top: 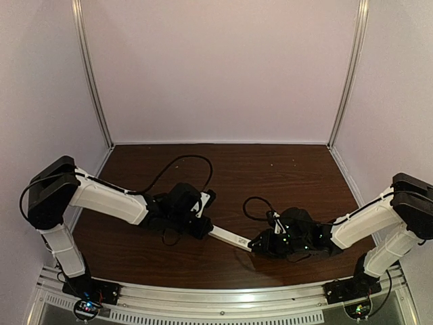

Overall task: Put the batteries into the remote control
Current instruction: Press the battery cover onto the remote control.

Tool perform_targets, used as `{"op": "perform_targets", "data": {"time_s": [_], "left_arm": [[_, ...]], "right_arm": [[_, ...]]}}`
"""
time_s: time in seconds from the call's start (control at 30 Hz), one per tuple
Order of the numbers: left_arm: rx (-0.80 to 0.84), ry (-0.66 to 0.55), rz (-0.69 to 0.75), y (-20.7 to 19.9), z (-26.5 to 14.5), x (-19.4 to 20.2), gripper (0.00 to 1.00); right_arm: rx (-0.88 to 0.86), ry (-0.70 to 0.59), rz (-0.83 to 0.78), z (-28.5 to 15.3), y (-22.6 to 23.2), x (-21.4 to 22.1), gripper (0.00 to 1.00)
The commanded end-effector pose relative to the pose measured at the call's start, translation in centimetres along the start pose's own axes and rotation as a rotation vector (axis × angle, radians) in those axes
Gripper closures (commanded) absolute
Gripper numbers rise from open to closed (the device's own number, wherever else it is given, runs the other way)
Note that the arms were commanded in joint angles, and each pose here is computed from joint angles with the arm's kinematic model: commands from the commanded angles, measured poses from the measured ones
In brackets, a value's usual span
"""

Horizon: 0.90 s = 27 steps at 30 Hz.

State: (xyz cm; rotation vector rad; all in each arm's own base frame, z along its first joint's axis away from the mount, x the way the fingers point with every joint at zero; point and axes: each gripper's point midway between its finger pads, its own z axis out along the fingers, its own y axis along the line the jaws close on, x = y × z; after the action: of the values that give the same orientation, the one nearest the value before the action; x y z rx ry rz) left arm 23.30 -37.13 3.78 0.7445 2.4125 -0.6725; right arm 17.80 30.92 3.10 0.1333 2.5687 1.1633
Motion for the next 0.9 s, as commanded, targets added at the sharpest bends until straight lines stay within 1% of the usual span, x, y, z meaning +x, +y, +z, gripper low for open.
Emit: {"op": "perform_targets", "data": {"time_s": [0.0,0.27,0.7,0.87], "left_arm": [[0.052,0.093,0.034,-1.2,1.4,2.7,0.91],[0.089,0.138,0.067,-2.6,1.9,4.2,0.95],[0.199,0.189,0.157,-6.3,1.8,6.2,0.95],[0.235,0.209,0.166,-7.1,1.9,6.6,0.95]], "right_arm": [[0.02,0.0,-0.019,0.5,-0.2,0.0,0.73],[0.018,-0.007,-0.026,0.7,-0.1,-0.4,0.74],[0.001,-0.019,-0.036,0.6,0.5,-1.3,0.74],[-0.001,-0.014,-0.044,0.7,0.6,-1.4,0.74]]}}
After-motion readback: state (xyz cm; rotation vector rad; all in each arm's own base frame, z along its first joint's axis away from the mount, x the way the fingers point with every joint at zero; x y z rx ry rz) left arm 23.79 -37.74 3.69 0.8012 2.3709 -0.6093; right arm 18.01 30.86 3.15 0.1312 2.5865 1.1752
